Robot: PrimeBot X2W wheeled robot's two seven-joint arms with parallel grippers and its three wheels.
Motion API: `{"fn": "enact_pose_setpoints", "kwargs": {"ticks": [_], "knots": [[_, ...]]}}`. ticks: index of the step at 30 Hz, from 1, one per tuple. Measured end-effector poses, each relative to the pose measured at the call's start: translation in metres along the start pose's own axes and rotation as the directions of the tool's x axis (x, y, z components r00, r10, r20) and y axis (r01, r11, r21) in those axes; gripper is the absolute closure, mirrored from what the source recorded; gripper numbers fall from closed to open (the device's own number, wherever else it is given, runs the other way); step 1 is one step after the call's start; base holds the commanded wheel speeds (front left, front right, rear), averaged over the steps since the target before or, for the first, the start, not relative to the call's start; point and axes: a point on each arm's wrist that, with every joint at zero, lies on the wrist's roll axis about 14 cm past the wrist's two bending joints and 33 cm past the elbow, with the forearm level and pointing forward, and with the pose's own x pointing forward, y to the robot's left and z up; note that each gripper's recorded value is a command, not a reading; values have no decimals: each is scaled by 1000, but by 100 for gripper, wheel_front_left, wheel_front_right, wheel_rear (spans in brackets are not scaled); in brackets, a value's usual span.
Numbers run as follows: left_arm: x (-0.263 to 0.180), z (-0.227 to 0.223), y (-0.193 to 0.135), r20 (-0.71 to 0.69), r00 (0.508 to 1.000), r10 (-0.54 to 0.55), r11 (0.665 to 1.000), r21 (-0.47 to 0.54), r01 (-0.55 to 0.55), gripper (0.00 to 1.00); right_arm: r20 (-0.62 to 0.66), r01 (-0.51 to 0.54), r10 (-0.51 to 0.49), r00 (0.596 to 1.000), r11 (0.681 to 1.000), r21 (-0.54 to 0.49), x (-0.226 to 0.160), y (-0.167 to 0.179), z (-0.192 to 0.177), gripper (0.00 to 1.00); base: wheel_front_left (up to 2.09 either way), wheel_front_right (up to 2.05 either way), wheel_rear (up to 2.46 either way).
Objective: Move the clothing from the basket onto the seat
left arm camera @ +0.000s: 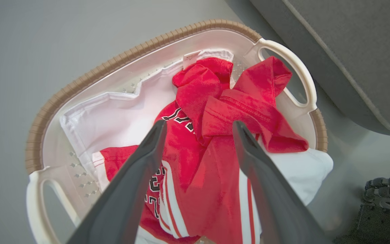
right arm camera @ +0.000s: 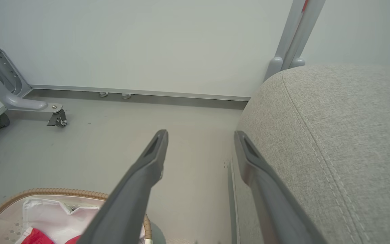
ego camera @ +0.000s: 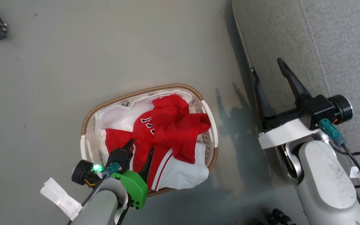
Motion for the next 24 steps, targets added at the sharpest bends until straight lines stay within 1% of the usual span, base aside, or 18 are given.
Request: {"fn": "enact_pose_setpoints", "kwargs": {"ticks": [3,10,15,19,24], "knots": [[6,-14,0,-49,999,-15,1000,-22,14,0,-9,5,-5,1000,1000,-2,4,-3,-6,0,0,0,0],[18,-46,0,-157,986,-60,998,-32,56,0,-38,9,-9,999,1000,-2,9,-7,-23,0,0,0,0],[26,-63,-1,-218,971,-94,996,-27,90,0,-42,9,-8,999,1000,10,15,-9,-30,0,0,0,0],[29,-84,-4,-285,951,-123,992,-25,121,0,-38,7,-7,999,1000,14,21,-10,-34,0,0,0,0],[42,-92,0,-317,937,-144,989,-17,146,0,-24,5,-4,1000,1000,23,29,-12,-37,0,0,0,0]]}}
